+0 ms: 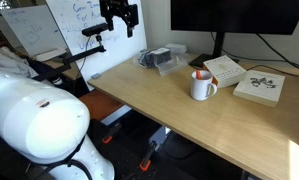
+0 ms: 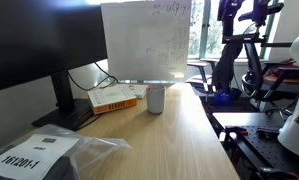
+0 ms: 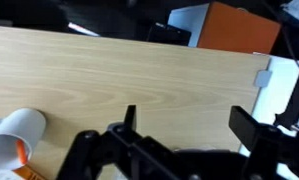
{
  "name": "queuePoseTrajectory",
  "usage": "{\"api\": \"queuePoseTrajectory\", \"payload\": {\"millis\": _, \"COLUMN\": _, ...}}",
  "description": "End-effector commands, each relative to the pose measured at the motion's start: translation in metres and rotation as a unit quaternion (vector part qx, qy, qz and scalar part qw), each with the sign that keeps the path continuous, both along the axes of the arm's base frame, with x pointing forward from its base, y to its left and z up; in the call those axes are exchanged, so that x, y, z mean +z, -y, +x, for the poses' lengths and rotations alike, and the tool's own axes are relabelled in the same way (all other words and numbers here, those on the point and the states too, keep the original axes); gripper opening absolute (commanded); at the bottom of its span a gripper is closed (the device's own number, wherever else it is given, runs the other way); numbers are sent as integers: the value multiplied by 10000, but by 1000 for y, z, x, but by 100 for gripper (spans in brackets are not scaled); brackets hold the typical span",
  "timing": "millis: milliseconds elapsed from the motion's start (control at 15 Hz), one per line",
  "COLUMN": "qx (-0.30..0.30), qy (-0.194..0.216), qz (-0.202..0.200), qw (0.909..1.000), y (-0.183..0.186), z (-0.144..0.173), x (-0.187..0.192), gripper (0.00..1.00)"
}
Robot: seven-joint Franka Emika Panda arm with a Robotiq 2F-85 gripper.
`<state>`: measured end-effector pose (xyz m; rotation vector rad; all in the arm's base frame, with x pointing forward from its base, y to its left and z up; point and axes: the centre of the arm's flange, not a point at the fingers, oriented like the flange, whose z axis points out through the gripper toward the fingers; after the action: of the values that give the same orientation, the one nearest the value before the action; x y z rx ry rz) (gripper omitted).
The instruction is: Move the mug to the left
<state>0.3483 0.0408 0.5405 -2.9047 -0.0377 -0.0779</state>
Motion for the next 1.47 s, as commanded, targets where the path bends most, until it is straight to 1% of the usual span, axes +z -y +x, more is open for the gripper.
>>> {"api": "queuePoseTrajectory", "payload": {"millis": 0, "qx": 0, "qy": 5, "qz": 0, "qw": 10000, "y": 0, "z": 0, "x": 0, "gripper": 100}}
{"api": "queuePoseTrajectory", "payload": {"millis": 267, "qx": 0, "qy": 8, "qz": 0, "qw": 10000, "y": 0, "z": 0, "x": 1, "gripper": 100}}
{"api": "queuePoseTrajectory", "payload": {"millis": 400, "qx": -833, "qy": 14, "qz": -151, "qw": 9964, "y": 17, "z": 16, "x": -10, "gripper": 100}}
{"api": "queuePoseTrajectory", "payload": {"millis": 533, "qx": -1352, "qy": 51, "qz": -246, "qw": 9905, "y": 48, "z": 36, "x": -25, "gripper": 100}}
{"api": "queuePoseTrajectory", "payload": {"millis": 733, "qx": -2200, "qy": 47, "qz": -400, "qw": 9747, "y": 109, "z": 67, "x": -59, "gripper": 100}}
{"api": "queuePoseTrajectory", "payload": {"millis": 867, "qx": -2767, "qy": -7, "qz": -495, "qw": 9597, "y": 147, "z": 82, "x": -88, "gripper": 100}}
{"api": "queuePoseTrajectory", "payload": {"millis": 1067, "qx": -3600, "qy": -197, "qz": -541, "qw": 9312, "y": 182, "z": 97, "x": -129, "gripper": 100}}
{"api": "queuePoseTrajectory", "payload": {"millis": 1267, "qx": -4371, "qy": -427, "qz": -522, "qw": 8969, "y": 198, "z": 110, "x": -161, "gripper": 100}}
{"api": "queuePoseTrajectory", "payload": {"millis": 1400, "qx": -4860, "qy": -588, "qz": -481, "qw": 8707, "y": 207, "z": 118, "x": -177, "gripper": 100}}
